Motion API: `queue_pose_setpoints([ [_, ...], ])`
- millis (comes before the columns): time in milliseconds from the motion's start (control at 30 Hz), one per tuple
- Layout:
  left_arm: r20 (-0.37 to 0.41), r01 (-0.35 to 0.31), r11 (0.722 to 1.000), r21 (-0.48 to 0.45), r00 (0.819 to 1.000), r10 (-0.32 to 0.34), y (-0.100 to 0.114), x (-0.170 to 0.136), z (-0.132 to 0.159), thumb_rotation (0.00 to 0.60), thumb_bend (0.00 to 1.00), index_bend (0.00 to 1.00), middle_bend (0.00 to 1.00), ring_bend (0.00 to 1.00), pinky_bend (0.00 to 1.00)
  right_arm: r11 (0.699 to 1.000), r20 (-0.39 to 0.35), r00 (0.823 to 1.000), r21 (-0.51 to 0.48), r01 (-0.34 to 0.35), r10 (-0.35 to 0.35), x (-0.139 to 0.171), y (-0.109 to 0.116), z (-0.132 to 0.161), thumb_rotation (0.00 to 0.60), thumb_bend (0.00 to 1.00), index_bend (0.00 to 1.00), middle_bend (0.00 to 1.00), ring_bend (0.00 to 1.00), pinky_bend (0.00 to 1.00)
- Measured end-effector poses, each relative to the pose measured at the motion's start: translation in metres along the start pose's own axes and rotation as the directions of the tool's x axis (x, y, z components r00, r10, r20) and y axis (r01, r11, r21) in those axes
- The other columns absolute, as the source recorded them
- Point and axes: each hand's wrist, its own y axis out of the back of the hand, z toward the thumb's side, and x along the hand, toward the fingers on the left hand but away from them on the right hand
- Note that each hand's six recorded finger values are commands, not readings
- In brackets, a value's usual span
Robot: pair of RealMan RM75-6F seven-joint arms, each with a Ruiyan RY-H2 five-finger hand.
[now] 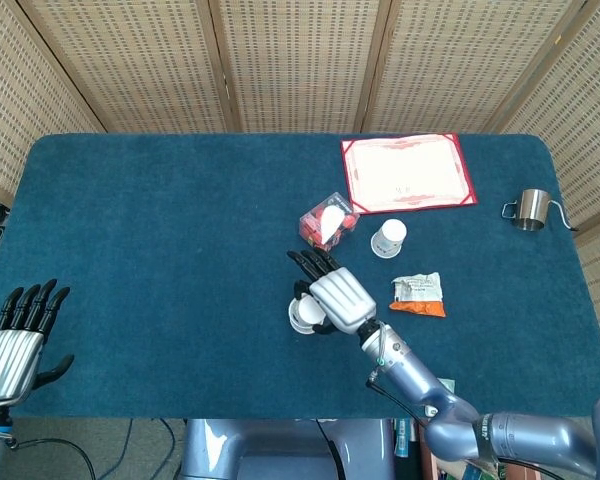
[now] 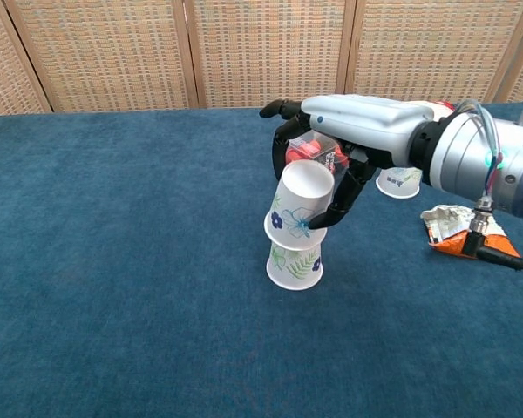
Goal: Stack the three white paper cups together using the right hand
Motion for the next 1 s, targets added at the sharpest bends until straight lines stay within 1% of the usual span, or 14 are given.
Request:
queue_pose_setpoints([
  [67, 0.001, 0.004, 1.000, 0.000, 1.000, -0.004, -0.001, 0.001, 0.000, 0.600, 0.24, 0.00, 0.00, 0.00, 0.00, 1.000, 0.001, 1.000, 0.001, -0.005, 0.005, -0.003, -0.003, 0.000, 0.600, 0.07, 0.48, 0.02, 0.00, 0.00],
  [100, 0.002, 0.005, 1.000, 0.000, 1.000, -0.005, -0.002, 0.001, 0.000, 0.600, 0.24, 0.00, 0.00, 0.00, 0.00, 1.000, 0.002, 1.000, 0.001, -0.006, 0.006, -0.004, -0.004, 0.000, 0.600, 0.07, 0.45, 0.01, 0.00, 0.00],
  [167, 0.002, 0.007, 1.000, 0.001, 1.000, -0.007, -0.002, 0.001, 0.000, 0.600, 0.24, 0.00, 0.00, 0.00, 0.00, 1.000, 0.003, 1.000, 0.000, -0.012, 0.012, -0.006, -0.007, 0.000, 0.600, 0.07, 0.35, 0.00, 0.00, 0.00],
  [200, 0.002, 0.006, 1.000, 0.001, 1.000, -0.006, -0.002, 0.002, 0.000, 0.600, 0.24, 0.00, 0.00, 0.00, 0.00, 1.000, 0.003, 1.000, 0.001, -0.016, 0.016, -0.007, -0.008, 0.000, 0.600, 0.07, 0.27, 0.00, 0.00, 0.00],
  [233, 0.001, 0.006, 1.000, 0.001, 1.000, -0.006, -0.002, 0.002, 0.000, 0.600, 0.24, 0.00, 0.00, 0.00, 0.00, 1.000, 0.004, 1.000, 0.005, -0.021, 0.021, -0.007, -0.009, -0.001, 0.600, 0.07, 0.23, 0.00, 0.00, 0.00],
  [267, 0.001, 0.006, 1.000, 0.001, 1.000, -0.006, -0.002, 0.002, 0.000, 0.600, 0.24, 0.00, 0.00, 0.00, 0.00, 1.000, 0.006, 1.000, 0.008, -0.025, 0.025, -0.007, -0.010, -0.001, 0.600, 0.07, 0.22, 0.00, 0.00, 0.00],
  [433, 0.001, 0.001, 1.000, -0.001, 1.000, -0.001, -0.001, 0.002, 0.000, 0.600, 0.24, 0.00, 0.00, 0.00, 0.00, 1.000, 0.018, 1.000, 0.015, -0.025, 0.025, -0.005, -0.007, -0.006, 0.600, 0.07, 0.21, 0.00, 0.00, 0.00],
  [633, -0.001, -0.006, 1.000, -0.003, 1.000, 0.006, 0.000, 0.001, -0.001, 0.600, 0.24, 0.00, 0.00, 0.00, 0.00, 0.999, 0.042, 0.999, 0.034, 0.003, -0.004, 0.004, 0.011, -0.017, 0.600, 0.07, 0.21, 0.00, 0.00, 0.00],
  [700, 0.000, -0.004, 1.000, -0.001, 1.000, 0.004, 0.000, 0.001, 0.000, 0.600, 0.24, 0.00, 0.00, 0.00, 0.00, 0.999, 0.056, 0.998, 0.047, 0.022, -0.025, 0.007, 0.022, -0.023, 0.600, 0.07, 0.21, 0.00, 0.00, 0.00],
  [800, 0.003, -0.001, 1.000, 0.003, 1.000, 0.001, -0.001, 0.001, 0.001, 0.600, 0.24, 0.00, 0.00, 0.00, 0.00, 0.995, 0.089, 0.993, 0.071, 0.069, -0.075, 0.011, 0.042, -0.037, 0.600, 0.07, 0.23, 0.00, 0.00, 0.00],
  [933, 0.003, -0.001, 1.000, 0.007, 1.000, 0.001, -0.001, 0.001, 0.002, 0.600, 0.24, 0.00, 0.00, 0.00, 0.00, 0.988, 0.148, 0.981, 0.111, 0.111, -0.126, 0.018, 0.069, -0.062, 0.600, 0.07, 0.25, 0.00, 0.00, 0.00],
  [1000, 0.004, -0.001, 1.000, 0.009, 1.000, 0.001, -0.002, 0.000, 0.002, 0.600, 0.24, 0.00, 0.00, 0.00, 0.00, 0.984, 0.178, 0.974, 0.130, 0.119, -0.142, 0.020, 0.078, -0.074, 0.600, 0.07, 0.25, 0.00, 0.00, 0.00],
])
